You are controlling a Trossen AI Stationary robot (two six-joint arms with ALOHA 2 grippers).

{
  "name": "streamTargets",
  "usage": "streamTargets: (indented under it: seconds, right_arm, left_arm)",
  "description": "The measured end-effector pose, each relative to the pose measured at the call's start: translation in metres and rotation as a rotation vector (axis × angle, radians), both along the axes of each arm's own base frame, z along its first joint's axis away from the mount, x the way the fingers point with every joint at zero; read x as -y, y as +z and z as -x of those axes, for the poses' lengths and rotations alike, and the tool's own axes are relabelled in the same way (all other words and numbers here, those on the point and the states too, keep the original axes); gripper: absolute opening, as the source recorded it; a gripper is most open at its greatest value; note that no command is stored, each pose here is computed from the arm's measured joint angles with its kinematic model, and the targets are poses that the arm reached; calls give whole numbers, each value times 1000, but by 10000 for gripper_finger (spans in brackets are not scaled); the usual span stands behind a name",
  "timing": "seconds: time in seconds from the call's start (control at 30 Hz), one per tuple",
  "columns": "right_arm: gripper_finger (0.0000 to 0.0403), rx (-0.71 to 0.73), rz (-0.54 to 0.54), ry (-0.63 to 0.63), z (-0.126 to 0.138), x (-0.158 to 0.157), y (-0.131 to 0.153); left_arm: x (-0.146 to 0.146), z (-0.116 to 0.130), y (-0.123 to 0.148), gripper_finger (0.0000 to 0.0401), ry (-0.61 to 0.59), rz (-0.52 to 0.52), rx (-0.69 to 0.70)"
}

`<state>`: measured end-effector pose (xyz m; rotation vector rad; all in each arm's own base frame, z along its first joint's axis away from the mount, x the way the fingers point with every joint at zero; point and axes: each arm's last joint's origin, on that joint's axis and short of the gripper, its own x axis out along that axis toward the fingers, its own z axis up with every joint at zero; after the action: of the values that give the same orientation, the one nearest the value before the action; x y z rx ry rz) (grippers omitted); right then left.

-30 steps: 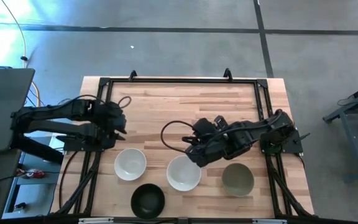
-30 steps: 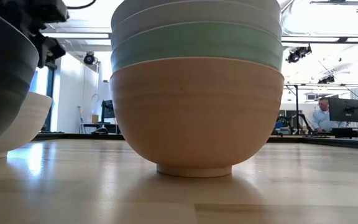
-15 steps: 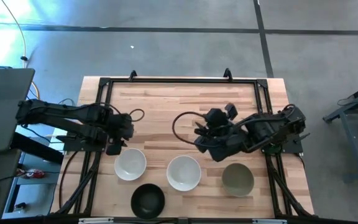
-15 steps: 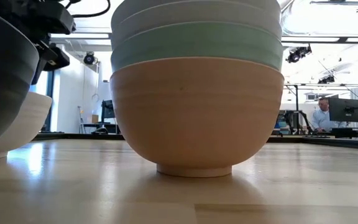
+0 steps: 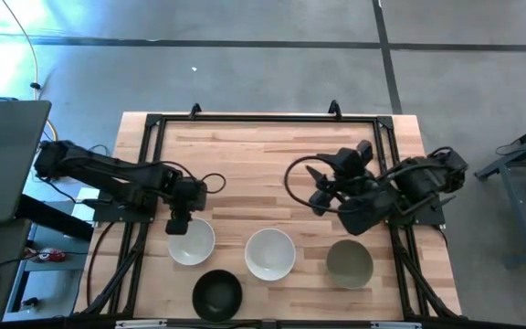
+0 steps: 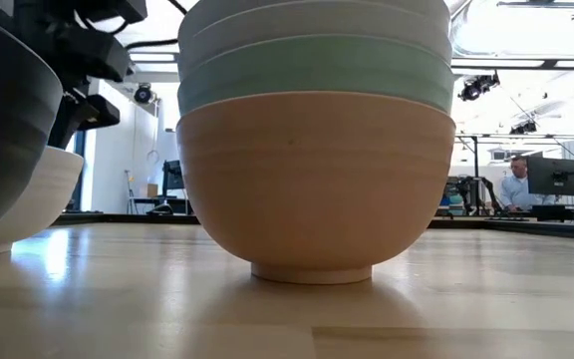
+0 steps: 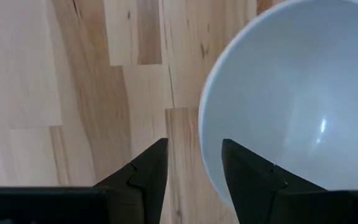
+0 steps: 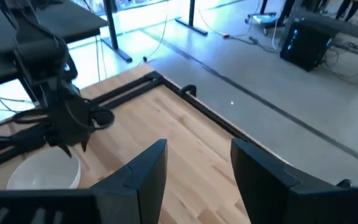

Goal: Nest bowls inside each other
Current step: Stack the white bowl on top of the white bowl

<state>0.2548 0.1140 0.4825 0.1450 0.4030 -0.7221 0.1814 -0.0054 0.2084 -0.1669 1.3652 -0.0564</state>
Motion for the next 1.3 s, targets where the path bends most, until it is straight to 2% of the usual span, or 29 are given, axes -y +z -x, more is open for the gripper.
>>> streamTargets:
  seconds: [0.4, 0.57, 0.9, 1.3]
  right_arm:
    - [169, 68, 51, 26, 31, 1, 19]
    - [169, 91, 81, 28, 42, 3, 25]
    - [154, 94, 107, 27, 53, 5, 29]
    - [106, 68, 116, 44, 53, 5, 28]
  left_arm:
    - [0, -14, -11, 136, 30, 15, -2]
    - [1, -17, -14, 105, 30, 24, -10]
    - [1, -17, -15, 12, 29, 23, -19]
    - [1, -15, -15, 2, 47, 36, -50]
